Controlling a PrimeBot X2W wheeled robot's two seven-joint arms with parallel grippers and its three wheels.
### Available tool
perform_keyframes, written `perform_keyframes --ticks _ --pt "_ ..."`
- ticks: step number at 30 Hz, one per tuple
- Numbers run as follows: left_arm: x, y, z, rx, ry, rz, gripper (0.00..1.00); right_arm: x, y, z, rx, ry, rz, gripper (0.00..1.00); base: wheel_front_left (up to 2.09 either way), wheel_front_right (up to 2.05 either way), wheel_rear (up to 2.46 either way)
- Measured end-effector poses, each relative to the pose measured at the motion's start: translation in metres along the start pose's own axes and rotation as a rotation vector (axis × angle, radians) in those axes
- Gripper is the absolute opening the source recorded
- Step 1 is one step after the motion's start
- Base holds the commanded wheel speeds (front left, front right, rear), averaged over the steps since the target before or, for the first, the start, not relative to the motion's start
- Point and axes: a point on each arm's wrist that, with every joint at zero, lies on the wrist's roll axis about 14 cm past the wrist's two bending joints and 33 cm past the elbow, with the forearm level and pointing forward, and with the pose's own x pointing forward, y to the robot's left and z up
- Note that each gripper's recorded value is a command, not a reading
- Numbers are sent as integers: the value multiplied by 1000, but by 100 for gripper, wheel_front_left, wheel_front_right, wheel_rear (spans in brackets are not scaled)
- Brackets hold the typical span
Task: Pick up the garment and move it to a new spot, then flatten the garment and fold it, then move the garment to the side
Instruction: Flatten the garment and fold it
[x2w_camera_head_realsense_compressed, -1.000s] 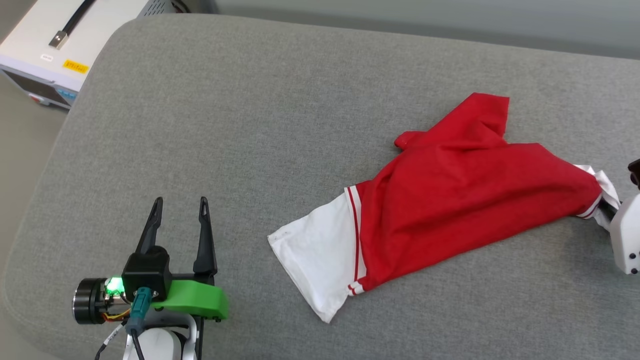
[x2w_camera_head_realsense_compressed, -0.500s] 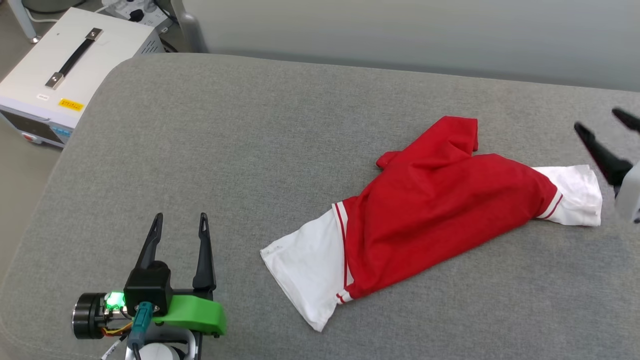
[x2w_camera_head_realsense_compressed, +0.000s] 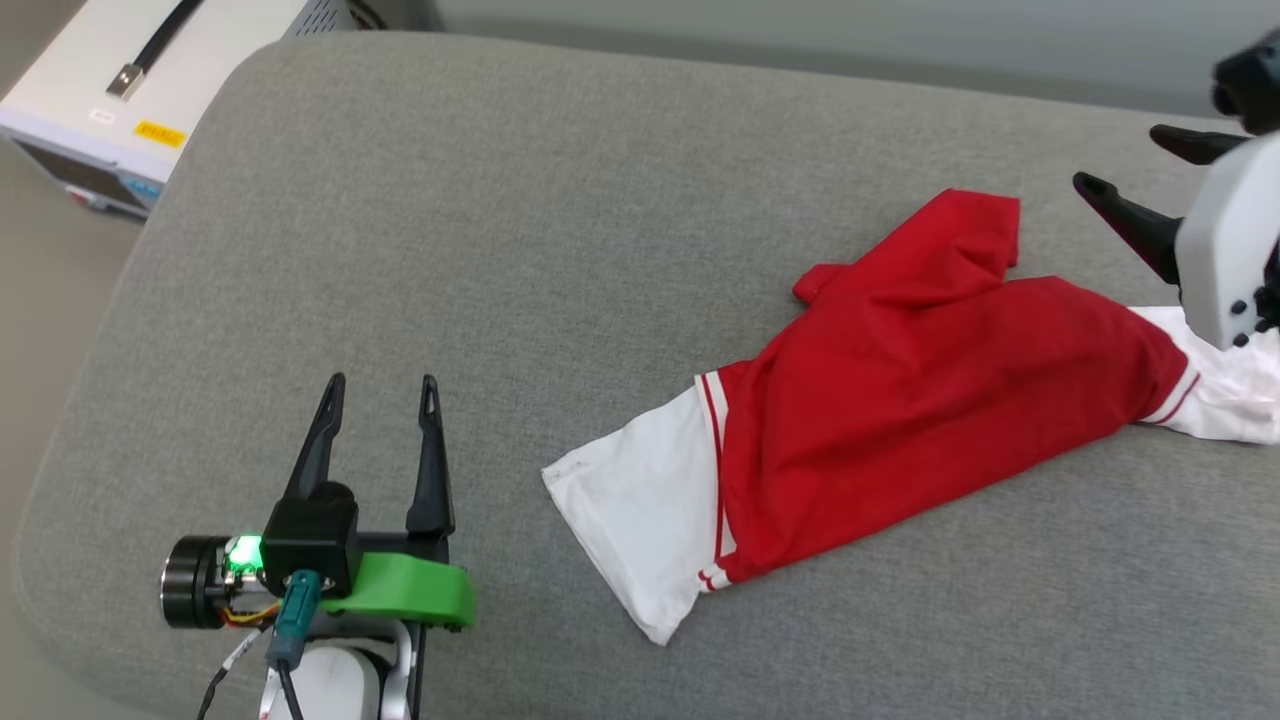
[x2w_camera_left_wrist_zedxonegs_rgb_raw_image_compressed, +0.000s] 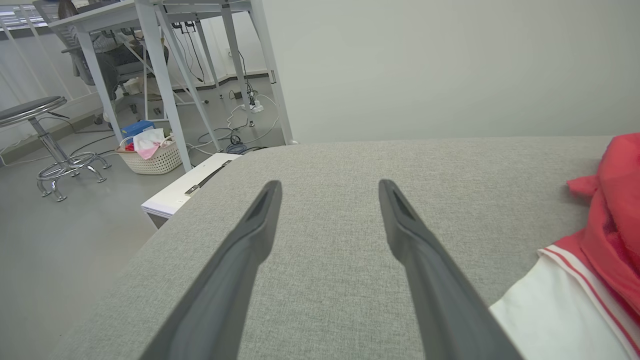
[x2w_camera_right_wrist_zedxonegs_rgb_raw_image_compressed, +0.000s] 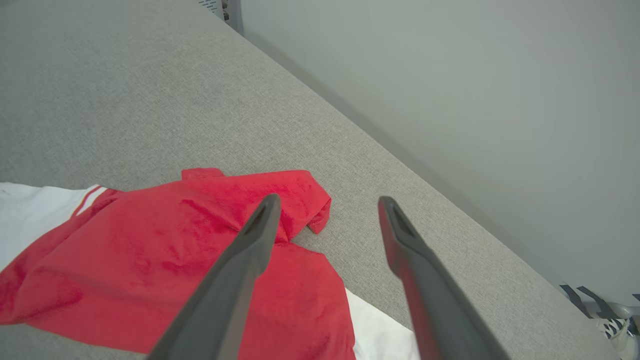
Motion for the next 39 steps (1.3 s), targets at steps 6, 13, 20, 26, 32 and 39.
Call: perform_keyframes --ticks 6,13,20,26,32,39 --pt "11 -3 -4 -5 7 6 100 38 18 -27 -16 256 93 100 0 0 0" --pt "24 -5 -16 -13 35 20 100 84 27 -56 -58 438 135 100 0 0 0" --pt "28 -3 -32 -7 82 34 100 115 34 -121 -67 642 167 100 0 0 0" --pt "26 8 -38 -1 104 77 100 127 38 -140 -76 690 195 100 0 0 0" --pt "26 11 -39 4 107 89 100 133 40 -137 -77 648 209 0 0 0 0" --pt "24 13 -30 4 83 90 100 130 45 -102 -57 449 206 0 0 0 0"
